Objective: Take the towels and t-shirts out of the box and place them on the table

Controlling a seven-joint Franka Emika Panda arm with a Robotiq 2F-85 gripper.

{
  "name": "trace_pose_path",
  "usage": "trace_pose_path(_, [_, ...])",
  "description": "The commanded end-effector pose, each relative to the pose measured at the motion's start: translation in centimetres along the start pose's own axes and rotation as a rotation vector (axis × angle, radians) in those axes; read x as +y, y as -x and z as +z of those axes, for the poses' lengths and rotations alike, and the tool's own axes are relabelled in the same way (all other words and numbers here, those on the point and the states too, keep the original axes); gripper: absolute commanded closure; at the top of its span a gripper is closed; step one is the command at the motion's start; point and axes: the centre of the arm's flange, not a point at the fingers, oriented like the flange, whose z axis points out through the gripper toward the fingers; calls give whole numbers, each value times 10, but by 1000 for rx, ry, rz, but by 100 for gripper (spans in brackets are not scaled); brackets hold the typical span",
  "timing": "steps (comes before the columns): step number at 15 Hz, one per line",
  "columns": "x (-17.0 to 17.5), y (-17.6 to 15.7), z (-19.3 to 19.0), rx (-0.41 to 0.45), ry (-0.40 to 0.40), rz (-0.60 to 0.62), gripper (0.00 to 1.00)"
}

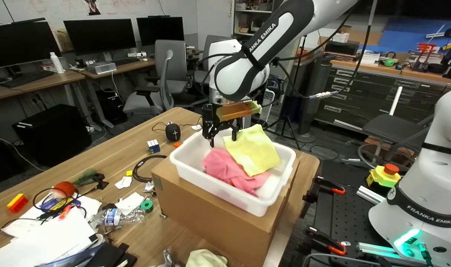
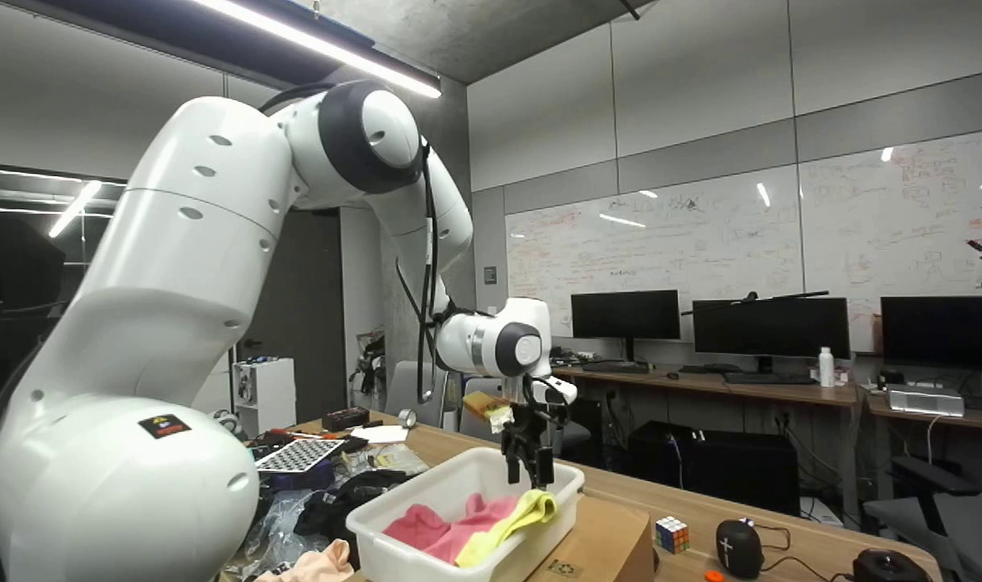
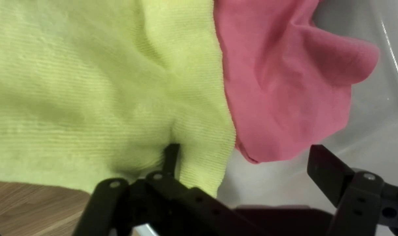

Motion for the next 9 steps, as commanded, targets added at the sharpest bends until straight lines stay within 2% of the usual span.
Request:
trace_pose_path(1, [-7, 1, 12, -11, 27, 5, 0])
trace_pose_path(9, [-8, 12, 37, -71, 62, 8, 0])
